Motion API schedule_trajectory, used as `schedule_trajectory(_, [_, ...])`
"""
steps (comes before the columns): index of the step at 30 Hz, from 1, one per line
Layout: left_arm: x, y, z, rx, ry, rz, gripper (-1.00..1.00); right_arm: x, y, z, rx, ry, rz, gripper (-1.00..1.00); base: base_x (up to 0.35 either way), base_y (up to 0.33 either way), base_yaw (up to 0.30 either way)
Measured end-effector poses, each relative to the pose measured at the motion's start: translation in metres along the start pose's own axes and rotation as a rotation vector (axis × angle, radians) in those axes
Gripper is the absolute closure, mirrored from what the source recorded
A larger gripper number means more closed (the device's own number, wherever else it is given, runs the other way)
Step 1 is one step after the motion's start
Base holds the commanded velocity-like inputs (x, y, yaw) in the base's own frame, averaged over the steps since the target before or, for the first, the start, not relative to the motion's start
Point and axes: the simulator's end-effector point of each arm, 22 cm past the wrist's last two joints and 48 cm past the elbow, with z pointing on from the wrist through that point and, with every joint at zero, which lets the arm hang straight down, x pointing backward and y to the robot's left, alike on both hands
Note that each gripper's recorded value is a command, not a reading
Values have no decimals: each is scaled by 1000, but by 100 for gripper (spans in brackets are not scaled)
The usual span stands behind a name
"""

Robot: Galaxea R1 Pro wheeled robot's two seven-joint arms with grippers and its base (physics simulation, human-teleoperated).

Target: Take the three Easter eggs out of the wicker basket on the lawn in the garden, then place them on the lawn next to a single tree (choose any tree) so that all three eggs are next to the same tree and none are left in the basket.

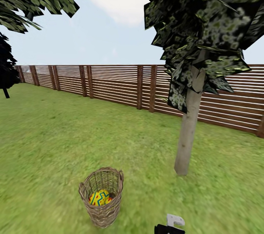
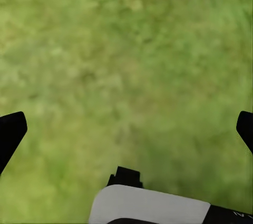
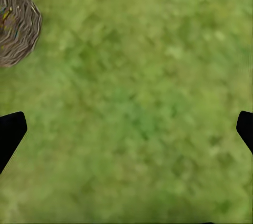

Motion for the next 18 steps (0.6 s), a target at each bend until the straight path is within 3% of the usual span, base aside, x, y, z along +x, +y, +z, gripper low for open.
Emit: schedule_trajectory(18, [0, -1, 0, 1, 1, 0, -100, 0, 0, 0, 0, 0, -2, -100, 159, 24, 0])
